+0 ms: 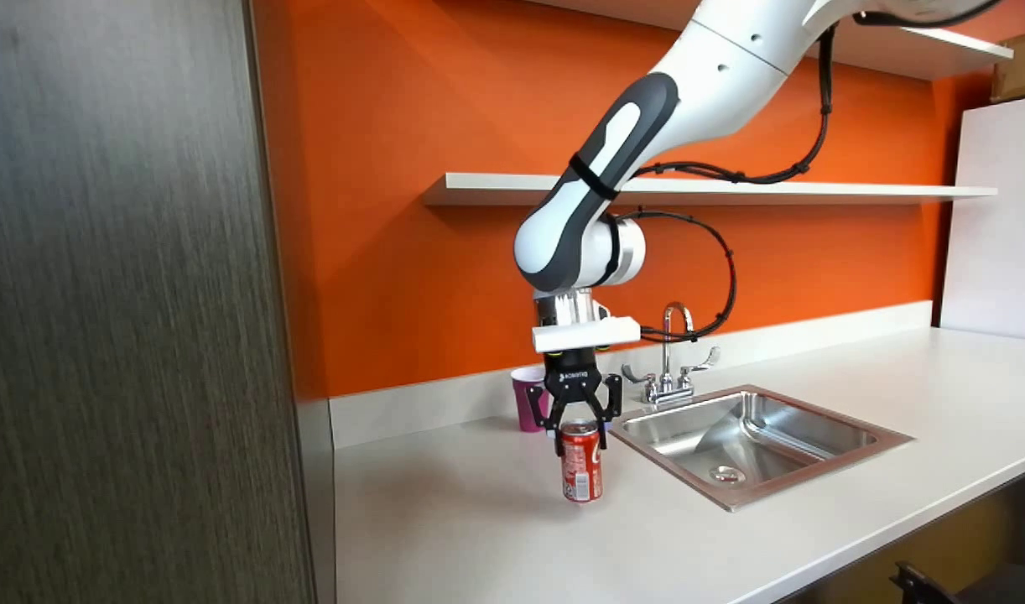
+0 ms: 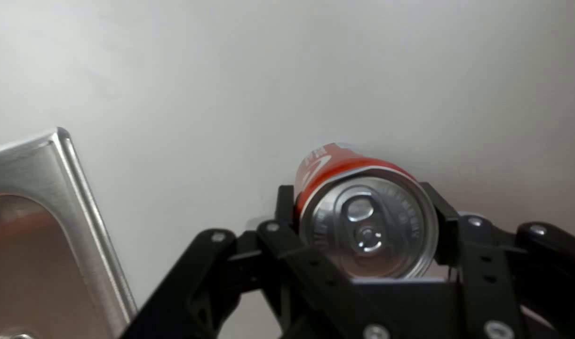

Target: Put the can inside the sink

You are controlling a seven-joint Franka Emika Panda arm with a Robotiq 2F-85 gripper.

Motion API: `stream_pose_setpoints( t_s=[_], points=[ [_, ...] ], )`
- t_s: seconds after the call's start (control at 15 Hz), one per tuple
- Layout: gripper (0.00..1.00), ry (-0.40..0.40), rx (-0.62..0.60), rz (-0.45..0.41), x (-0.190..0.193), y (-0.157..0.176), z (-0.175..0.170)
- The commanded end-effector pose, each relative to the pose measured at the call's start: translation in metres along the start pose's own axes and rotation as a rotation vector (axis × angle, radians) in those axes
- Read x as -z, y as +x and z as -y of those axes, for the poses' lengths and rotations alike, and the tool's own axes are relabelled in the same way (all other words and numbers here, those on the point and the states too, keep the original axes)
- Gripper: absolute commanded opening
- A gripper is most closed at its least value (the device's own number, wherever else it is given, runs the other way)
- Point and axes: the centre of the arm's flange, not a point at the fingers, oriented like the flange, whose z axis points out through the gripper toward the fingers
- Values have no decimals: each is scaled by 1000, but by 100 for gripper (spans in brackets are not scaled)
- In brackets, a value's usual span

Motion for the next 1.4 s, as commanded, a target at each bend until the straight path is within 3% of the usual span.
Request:
stream_pose_setpoints(
  t_s=[0.0,0.27,0.6,1.33],
  points=[
    [38,-37,-24,3,47,-13,-6],
    [38,-68,12,-18,72,-4,-24],
    [38,-42,-55,-38,80,26,-65],
    [38,49,-347,31,43,80,-236]
  ],
)
